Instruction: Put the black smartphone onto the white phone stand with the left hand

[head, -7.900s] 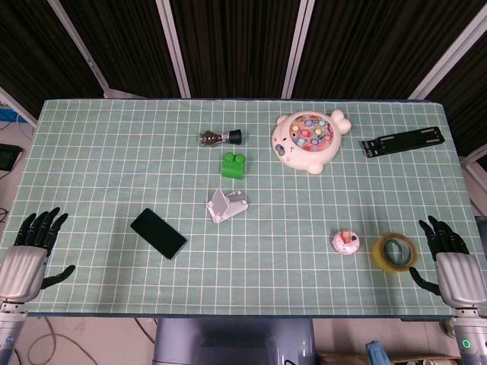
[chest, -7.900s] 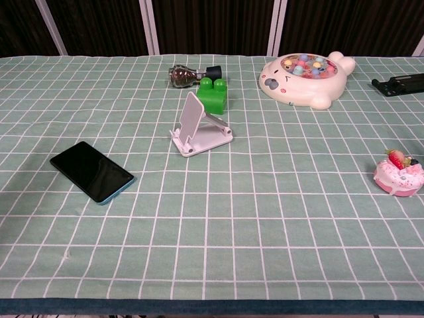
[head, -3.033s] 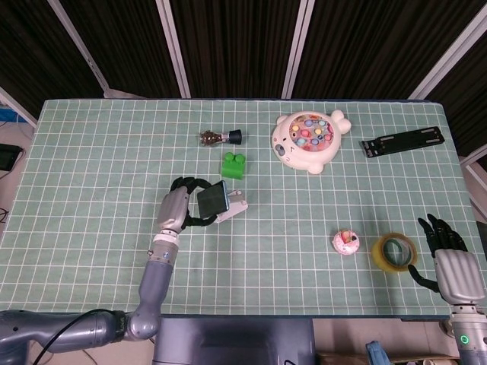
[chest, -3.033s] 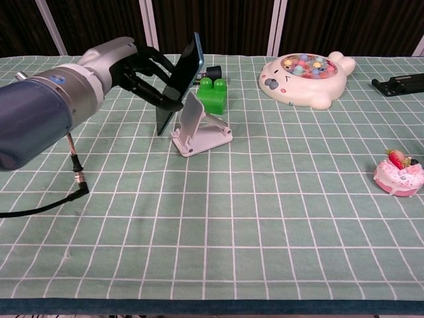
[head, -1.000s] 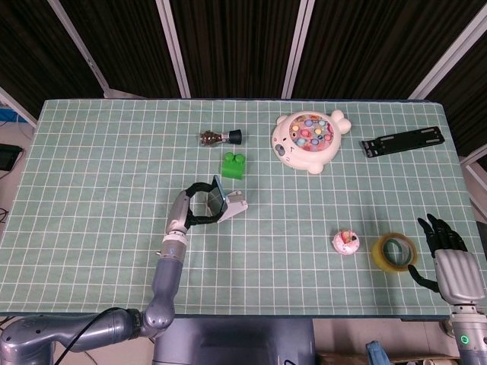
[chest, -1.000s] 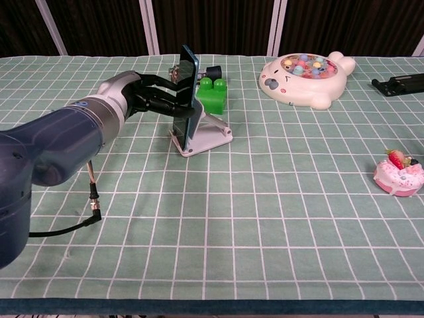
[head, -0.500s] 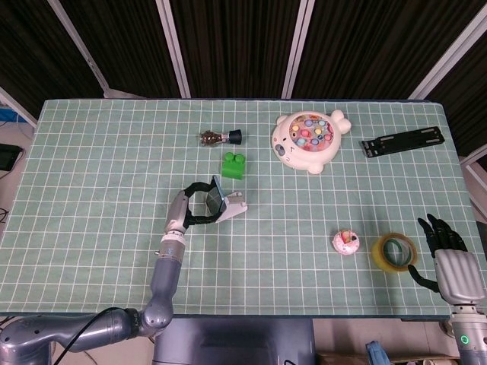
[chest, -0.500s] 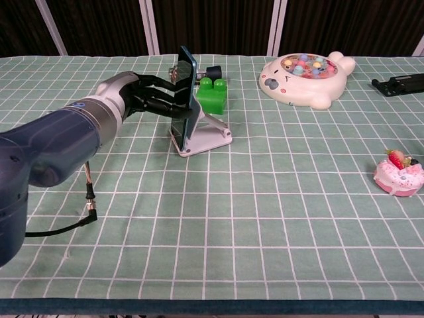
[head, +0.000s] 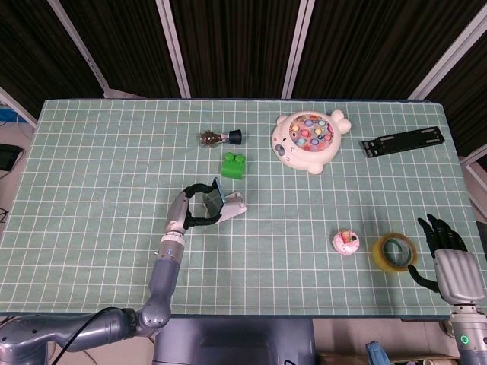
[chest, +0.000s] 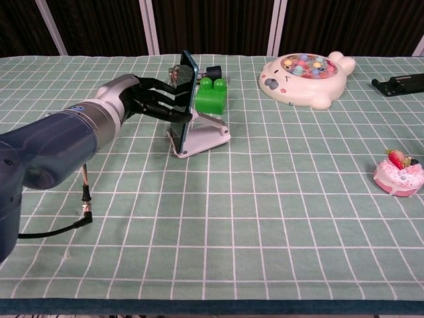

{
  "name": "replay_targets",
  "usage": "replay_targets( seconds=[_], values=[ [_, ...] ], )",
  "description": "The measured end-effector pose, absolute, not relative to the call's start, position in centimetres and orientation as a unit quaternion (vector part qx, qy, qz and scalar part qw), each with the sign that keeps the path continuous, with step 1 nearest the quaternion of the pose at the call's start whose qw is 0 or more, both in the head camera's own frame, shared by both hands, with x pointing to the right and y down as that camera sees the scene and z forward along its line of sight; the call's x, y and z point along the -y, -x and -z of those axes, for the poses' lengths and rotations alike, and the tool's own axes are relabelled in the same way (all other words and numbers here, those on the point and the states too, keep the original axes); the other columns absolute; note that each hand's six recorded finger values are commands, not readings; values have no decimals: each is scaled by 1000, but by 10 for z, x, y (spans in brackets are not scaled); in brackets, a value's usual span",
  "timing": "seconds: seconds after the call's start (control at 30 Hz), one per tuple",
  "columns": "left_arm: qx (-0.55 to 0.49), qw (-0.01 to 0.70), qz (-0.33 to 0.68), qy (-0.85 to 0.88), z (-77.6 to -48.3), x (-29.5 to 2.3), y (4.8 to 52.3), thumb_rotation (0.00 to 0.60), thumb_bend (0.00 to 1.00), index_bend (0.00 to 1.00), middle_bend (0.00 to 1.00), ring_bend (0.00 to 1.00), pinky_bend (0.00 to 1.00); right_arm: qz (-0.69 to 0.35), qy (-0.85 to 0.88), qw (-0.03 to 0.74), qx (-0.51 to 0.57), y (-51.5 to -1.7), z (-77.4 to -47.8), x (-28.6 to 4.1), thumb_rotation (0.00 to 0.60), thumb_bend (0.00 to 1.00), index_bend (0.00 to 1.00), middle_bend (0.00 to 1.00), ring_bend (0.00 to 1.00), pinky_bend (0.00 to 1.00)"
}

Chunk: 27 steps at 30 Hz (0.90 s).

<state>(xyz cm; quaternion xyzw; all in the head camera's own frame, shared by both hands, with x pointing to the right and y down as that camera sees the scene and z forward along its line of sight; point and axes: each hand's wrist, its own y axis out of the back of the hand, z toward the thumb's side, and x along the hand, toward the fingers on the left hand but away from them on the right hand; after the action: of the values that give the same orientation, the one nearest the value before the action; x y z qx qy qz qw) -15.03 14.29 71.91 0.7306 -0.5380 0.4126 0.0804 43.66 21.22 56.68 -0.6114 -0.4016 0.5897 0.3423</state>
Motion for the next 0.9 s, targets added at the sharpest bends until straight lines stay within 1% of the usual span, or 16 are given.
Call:
replay_targets(
  seconds=[0.1, 0.33, 0.7, 0.9],
  values=[
    [533, 73, -412, -735, -718, -143, 149, 600, 234, 180, 152, 0, 0, -589, 611, 342, 402, -437, -566, -212, 600, 362, 68, 0, 0, 151],
    [531, 67, -411, -738, -717, -142, 149, 600, 234, 119, 72, 0, 0, -589, 612, 342, 402, -436, -567, -212, 600, 362, 67, 0, 0, 151],
    [523, 50, -405, -748, -709, -143, 149, 600, 234, 26, 2, 0, 0, -589, 612, 343, 402, -436, -567, -212, 600, 362, 67, 0, 0, 151],
    [512, 12, -400, -760, -694, -148, 159, 600, 212, 0, 0, 0, 0, -589, 612, 343, 402, -436, -566, -212, 600, 362, 68, 0, 0, 151]
  ],
)
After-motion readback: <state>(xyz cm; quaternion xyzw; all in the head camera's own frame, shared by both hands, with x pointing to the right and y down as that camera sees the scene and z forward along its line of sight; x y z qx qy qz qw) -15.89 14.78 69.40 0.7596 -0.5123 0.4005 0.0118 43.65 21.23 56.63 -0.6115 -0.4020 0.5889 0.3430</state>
